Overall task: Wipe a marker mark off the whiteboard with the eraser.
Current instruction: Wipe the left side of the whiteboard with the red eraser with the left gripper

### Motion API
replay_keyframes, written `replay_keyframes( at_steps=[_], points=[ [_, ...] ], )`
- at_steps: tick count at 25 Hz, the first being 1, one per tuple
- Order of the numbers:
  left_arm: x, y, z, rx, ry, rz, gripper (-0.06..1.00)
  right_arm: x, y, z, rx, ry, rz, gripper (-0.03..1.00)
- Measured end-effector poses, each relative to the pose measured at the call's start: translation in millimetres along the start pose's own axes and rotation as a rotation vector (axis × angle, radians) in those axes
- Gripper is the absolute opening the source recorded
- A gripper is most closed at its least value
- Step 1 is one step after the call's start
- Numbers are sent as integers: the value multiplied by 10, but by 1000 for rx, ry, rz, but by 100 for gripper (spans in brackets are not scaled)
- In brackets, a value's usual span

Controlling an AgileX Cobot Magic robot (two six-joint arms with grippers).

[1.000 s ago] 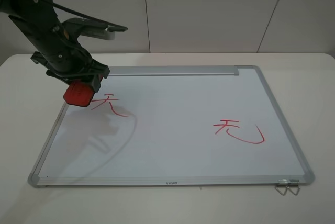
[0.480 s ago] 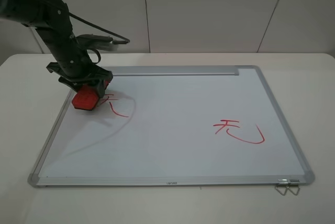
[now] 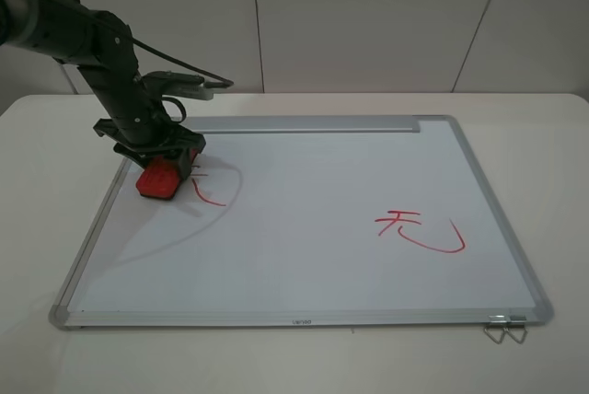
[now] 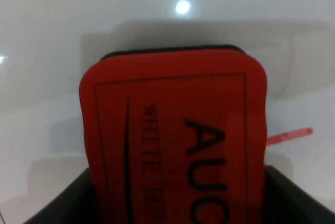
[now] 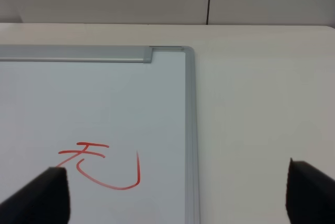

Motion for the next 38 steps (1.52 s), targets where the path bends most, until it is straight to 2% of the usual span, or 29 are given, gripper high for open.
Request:
replay_keyframes(
  at_steps=[13,18,21,30,32,34,38],
  points=[
    [0,2,-190,50,12,6,57,0,0,0,0,0,0,71],
    [-54,-29,-196,38,26,7,57,0,0,0,0,0,0,71],
    [-263,-71,-234,27,36,-57,57,0,0,0,0,0,0,71],
    [-1359,-107,-280,-23,96,-313,57,0,0,0,0,0,0,71],
    [-1535,-91,-279,-36,107,-350,57,0,0,0,0,0,0,71],
    [-1627,-82,-271,-43,113,-369,57,0,0,0,0,0,0,71],
    [-1640,-80,-270,-44,114,-371,57,0,0,0,0,0,0,71]
  ],
)
Point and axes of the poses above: a point on each arm's last joint axis where the gripper is mounted, z pointing back along that axis away from the gripper, x along the wrist's bending axis when the last joint is at zero, y = z × x, the point moved 4 cm from there along -z, pointing out along that axis toward the gripper, and after that the axes turned 9 degrees about -z, right-handed, at the moved point
